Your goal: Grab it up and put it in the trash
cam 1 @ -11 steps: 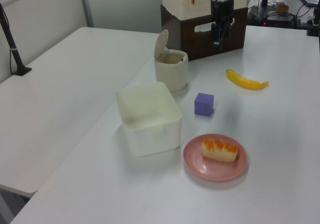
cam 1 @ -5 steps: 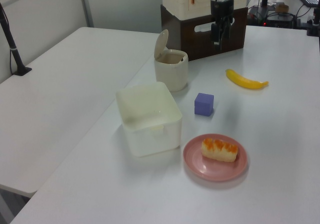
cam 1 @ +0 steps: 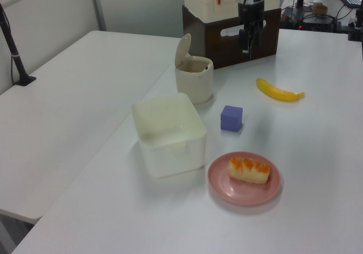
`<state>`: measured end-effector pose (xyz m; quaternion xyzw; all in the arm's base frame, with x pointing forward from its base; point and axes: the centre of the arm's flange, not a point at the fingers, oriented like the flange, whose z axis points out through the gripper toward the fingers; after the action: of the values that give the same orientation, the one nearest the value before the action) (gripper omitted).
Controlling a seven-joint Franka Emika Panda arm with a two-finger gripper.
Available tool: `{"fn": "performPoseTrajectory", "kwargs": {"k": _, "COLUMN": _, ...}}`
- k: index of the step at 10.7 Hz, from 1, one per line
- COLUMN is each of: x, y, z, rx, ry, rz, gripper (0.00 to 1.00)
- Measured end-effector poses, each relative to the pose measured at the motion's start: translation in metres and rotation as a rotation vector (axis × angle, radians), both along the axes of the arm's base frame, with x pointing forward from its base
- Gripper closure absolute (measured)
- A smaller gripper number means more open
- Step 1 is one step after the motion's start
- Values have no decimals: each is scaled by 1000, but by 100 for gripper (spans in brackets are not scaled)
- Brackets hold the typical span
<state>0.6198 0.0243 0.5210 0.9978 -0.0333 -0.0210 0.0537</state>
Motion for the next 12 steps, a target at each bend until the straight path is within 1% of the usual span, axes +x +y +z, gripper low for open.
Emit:
{"fn": "performPoseTrajectory", "kwargs": {"k": 11, "x": 1, "y": 4, "z": -4, "rx": 0, "ry": 6, "rz": 6, "gripper": 3}}
{"fn": "performPoseTrajectory", "kwargs": {"k": 12, "x": 1, "y": 4, "z": -4, "rx": 0, "ry": 6, "rz": 6, "gripper": 2}}
